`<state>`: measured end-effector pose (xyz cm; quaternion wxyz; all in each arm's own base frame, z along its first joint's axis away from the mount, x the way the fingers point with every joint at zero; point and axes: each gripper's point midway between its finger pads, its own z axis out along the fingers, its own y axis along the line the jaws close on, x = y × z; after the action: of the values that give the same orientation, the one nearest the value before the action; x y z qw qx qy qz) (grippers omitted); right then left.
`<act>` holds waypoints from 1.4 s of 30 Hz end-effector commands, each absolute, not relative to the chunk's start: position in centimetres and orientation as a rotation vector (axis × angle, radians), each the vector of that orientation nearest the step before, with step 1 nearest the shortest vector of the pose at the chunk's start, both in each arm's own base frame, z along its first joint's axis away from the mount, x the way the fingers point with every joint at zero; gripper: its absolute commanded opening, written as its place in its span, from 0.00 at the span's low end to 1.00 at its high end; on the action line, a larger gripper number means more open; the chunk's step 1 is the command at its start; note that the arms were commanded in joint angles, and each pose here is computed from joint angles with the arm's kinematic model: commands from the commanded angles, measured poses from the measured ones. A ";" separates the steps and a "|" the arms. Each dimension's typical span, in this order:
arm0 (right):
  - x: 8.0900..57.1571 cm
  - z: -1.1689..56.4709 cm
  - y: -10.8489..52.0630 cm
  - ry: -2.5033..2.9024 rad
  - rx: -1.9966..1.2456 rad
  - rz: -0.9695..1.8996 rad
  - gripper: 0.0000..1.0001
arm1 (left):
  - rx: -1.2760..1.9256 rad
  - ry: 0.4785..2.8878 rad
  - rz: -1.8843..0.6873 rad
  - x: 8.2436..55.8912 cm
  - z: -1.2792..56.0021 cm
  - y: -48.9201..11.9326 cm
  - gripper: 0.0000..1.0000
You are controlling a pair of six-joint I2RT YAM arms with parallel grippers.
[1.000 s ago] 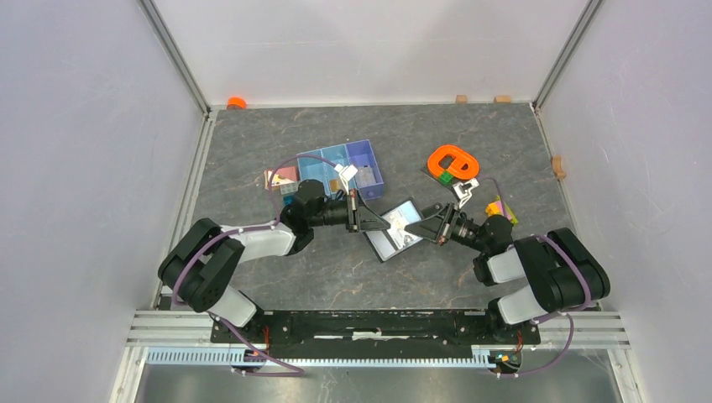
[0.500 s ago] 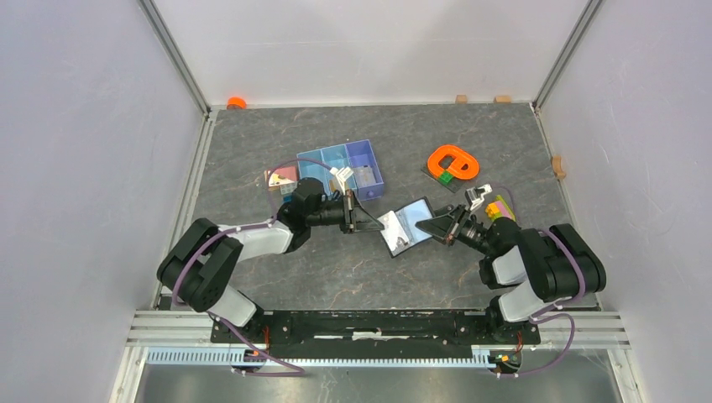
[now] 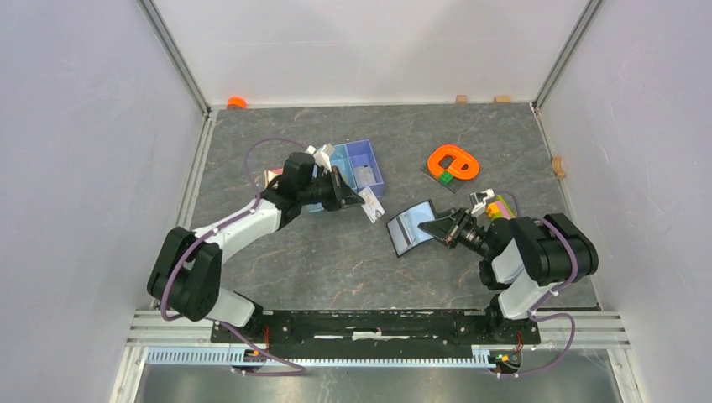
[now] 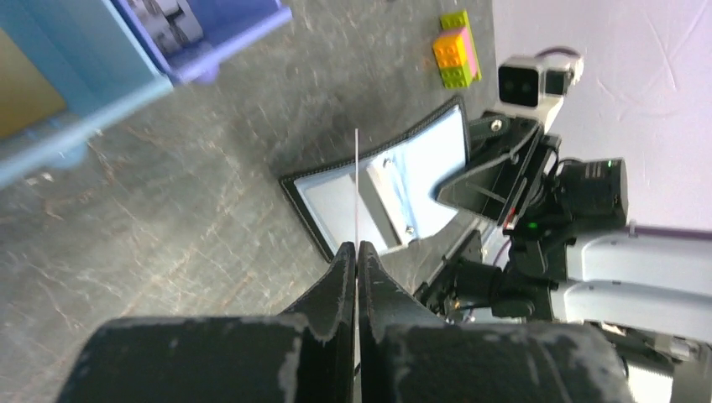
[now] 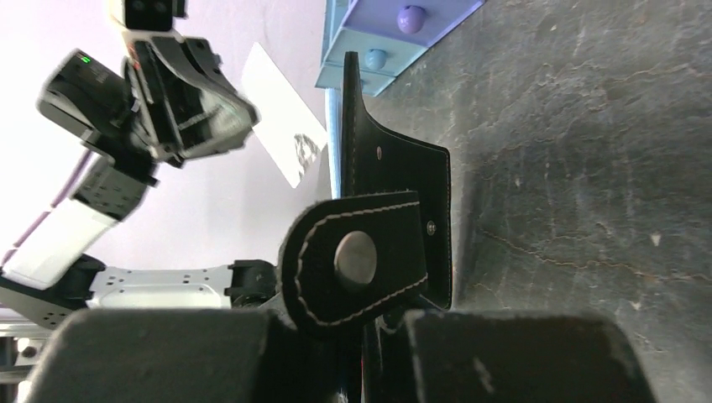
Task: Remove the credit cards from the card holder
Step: Remove the credit card from the card holder, then place the credit card in the storage box.
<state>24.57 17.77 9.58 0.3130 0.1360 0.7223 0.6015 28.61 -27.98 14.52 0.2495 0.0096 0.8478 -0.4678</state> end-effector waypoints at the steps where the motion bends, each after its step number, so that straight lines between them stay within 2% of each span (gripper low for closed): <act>1: 25.6 12.4 17.4 1.715 0.160 1.498 0.14 | -0.010 2.357 -1.076 32.1 14.9 -26.6 0.02; 8: 25.7 11.7 17.3 1.729 0.188 1.491 0.14 | -0.026 2.419 -1.011 36.3 16.4 -26.8 0.02; 26: 26.4 10.1 16.8 1.779 0.206 1.411 0.15 | -0.126 2.546 -0.945 43.7 12.5 -26.1 0.03; 27: 26.5 9.9 16.8 1.788 0.208 1.405 0.16 | -0.124 2.545 -0.944 43.8 12.5 -26.1 0.06; 29: 26.7 9.5 16.8 1.802 0.208 1.387 0.17 | -0.116 2.548 -0.938 44.0 12.6 -26.1 0.21; 32: 27.2 8.5 16.8 1.845 0.202 1.343 0.17 | -0.108 2.532 -0.942 44.0 13.3 -26.1 0.33; 37: 28.4 4.6 15.3 2.030 0.156 1.064 0.22 | -0.089 2.475 -0.929 43.1 16.1 -25.7 0.45; 42: 30.2 3.3 12.7 2.133 0.054 0.636 0.27 | -0.063 2.417 -0.909 41.2 19.0 -25.8 0.49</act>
<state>29.06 15.67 5.87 0.4232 0.0644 0.8008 0.4189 42.44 -25.61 13.21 0.2094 -0.0581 0.9190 -0.3288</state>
